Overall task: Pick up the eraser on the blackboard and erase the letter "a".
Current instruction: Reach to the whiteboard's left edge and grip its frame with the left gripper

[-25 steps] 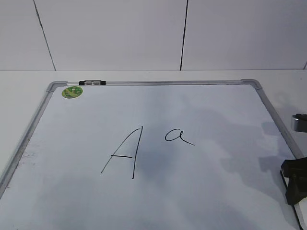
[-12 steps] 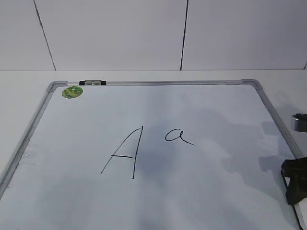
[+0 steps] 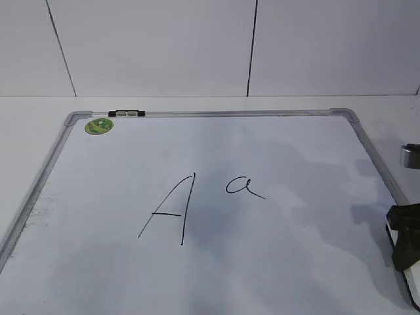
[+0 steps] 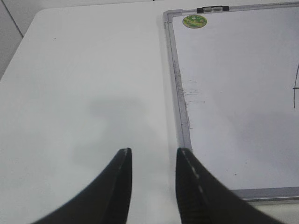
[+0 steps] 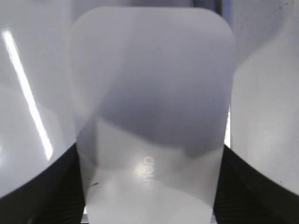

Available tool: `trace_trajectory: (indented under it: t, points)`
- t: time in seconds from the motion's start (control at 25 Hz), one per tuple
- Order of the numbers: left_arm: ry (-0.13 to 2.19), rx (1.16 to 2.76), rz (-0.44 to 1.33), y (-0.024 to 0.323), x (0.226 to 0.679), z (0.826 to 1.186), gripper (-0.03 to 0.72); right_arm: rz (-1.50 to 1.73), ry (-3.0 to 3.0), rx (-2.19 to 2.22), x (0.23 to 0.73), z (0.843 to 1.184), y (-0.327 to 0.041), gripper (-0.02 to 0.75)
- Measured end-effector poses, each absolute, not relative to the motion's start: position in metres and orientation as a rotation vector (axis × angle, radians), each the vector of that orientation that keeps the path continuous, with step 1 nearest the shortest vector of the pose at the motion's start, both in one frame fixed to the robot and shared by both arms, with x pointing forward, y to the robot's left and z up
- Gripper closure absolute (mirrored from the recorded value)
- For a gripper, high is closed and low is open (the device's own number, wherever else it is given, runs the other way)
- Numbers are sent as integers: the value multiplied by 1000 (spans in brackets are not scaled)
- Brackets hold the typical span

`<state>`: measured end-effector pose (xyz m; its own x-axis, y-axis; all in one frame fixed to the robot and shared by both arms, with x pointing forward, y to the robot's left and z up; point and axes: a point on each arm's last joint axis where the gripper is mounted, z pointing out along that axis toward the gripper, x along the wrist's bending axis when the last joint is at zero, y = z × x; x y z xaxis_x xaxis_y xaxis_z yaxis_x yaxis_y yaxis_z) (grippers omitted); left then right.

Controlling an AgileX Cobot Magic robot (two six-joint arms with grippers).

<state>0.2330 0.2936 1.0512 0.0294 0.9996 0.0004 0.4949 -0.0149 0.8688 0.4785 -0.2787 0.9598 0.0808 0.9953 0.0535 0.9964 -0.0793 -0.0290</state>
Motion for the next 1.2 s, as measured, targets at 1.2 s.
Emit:
trace_trajectory:
  t: [1.2]
  points:
    - [1552, 1599, 903, 294, 233, 1051, 443, -95, -2566, -1834, 536, 1029, -169, 200]
